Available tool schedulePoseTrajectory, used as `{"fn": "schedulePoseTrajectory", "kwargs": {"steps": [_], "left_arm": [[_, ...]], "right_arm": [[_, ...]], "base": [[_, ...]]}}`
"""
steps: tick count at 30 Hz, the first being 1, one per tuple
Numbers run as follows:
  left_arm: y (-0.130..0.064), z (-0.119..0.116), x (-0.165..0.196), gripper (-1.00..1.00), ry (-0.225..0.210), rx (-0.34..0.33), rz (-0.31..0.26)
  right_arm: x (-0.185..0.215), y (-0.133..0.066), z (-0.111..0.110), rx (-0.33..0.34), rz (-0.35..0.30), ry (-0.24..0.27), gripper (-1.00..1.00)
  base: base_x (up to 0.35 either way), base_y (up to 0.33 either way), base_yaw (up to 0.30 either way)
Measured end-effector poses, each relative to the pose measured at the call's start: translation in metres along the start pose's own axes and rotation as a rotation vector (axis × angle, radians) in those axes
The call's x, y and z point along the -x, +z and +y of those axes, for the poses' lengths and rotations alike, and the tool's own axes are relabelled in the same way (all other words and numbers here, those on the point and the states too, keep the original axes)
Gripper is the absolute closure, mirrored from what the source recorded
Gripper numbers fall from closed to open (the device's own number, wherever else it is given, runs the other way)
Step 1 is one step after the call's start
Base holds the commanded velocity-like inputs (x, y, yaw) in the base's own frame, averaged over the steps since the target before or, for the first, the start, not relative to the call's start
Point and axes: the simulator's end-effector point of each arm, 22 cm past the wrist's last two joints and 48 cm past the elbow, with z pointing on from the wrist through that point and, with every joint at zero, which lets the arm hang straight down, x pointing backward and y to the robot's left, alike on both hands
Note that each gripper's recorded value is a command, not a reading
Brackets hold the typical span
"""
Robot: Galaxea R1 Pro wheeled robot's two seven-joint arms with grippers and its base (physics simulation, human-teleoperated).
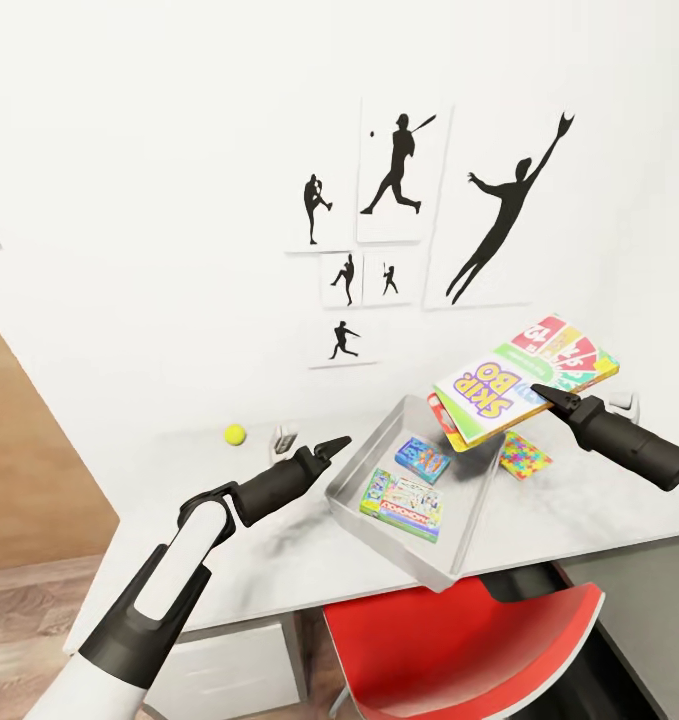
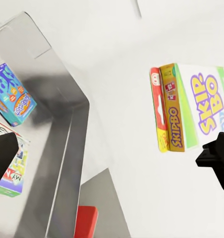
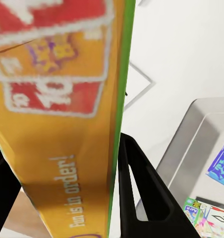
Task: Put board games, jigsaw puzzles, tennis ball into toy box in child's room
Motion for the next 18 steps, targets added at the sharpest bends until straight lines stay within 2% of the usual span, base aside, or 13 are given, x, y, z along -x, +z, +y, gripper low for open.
{"fn": "schedulePoseTrajectory", "kwargs": {"steps": [7, 18], "left_arm": [[0.0002, -0.0006, 0.0001, -1.0, 0.0, -0.001, 0.0], [0.0006, -0.0009, 0.0001, -1.0, 0.001, 0.0, 0.001]], "right_arm": [[0.0, -0.0002, 0.0005, 0.001, 0.0, -0.001, 1.0], [-0.0008, 0.0002, 0.0009, 0.0, 0.001, -0.003, 1.0]], "base": [[0.013, -0.042, -0.001], [0.064, -0.215, 0.0]]}}
